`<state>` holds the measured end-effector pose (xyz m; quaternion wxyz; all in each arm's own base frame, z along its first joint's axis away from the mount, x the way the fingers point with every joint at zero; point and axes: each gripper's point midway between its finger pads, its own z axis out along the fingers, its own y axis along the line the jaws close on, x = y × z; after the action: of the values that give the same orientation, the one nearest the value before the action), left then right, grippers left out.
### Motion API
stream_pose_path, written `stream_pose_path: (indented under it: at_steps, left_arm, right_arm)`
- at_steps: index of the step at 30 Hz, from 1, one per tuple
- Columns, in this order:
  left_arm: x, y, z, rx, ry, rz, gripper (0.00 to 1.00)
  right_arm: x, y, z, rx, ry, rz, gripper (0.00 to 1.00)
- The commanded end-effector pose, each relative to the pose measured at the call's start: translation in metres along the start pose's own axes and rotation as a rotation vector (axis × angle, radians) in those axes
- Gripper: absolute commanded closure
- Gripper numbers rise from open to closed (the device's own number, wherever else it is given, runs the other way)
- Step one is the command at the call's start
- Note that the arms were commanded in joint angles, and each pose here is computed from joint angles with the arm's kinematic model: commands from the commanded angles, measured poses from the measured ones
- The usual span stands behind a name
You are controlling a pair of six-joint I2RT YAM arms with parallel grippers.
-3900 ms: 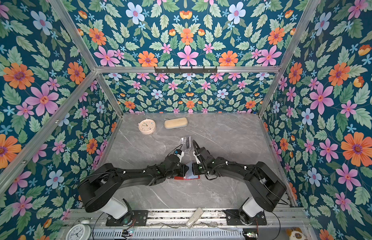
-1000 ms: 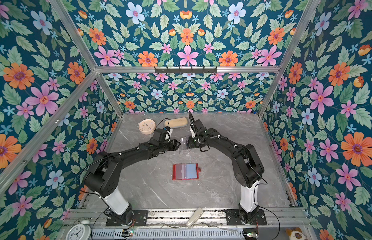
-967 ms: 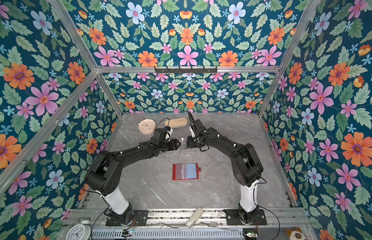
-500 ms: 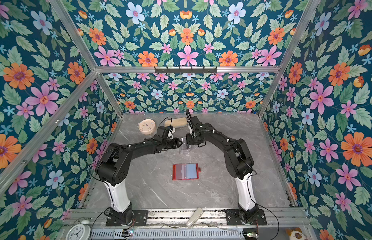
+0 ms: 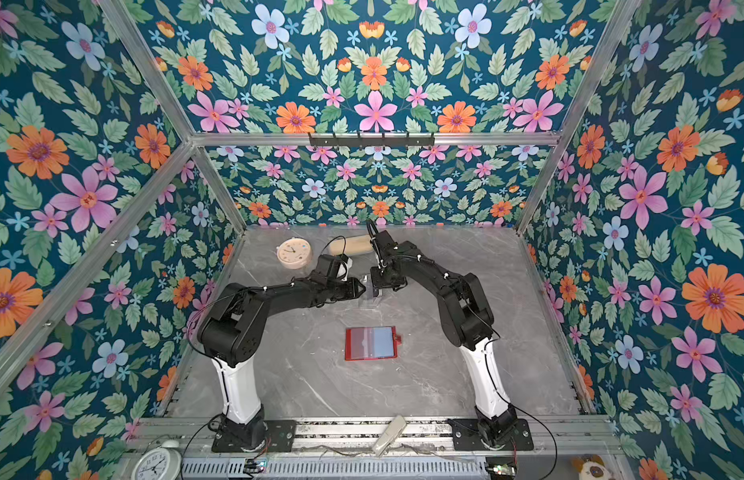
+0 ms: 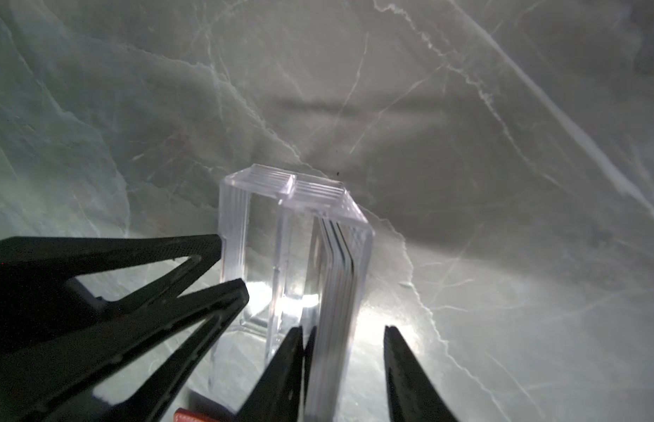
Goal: Put the credit cards into the card holder
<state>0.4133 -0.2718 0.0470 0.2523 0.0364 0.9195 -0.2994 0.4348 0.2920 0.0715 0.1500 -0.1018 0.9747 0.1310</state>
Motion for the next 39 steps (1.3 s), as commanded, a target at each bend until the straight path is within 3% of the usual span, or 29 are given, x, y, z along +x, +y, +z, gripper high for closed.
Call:
stream_pose_path:
  at_steps: [1, 20, 39]
  left_arm:
    - [0.003, 0.009, 0.002, -0.038, 0.0, -0.021, 0.62]
    - [0.017, 0.027, 0.007, -0.092, 0.004, -0.084, 0.63]
    - [0.018, 0.032, 0.008, -0.113, 0.004, -0.092, 0.64]
  right_arm:
    - [0.006, -0.005, 0.002, 0.031, 0.033, 0.007, 0.62]
    - [0.004, -0.012, 0.003, 0.146, 0.061, -0.008, 0.64]
    - [-0.001, -0.004, -0.01, 0.173, 0.055, -0.042, 0.68]
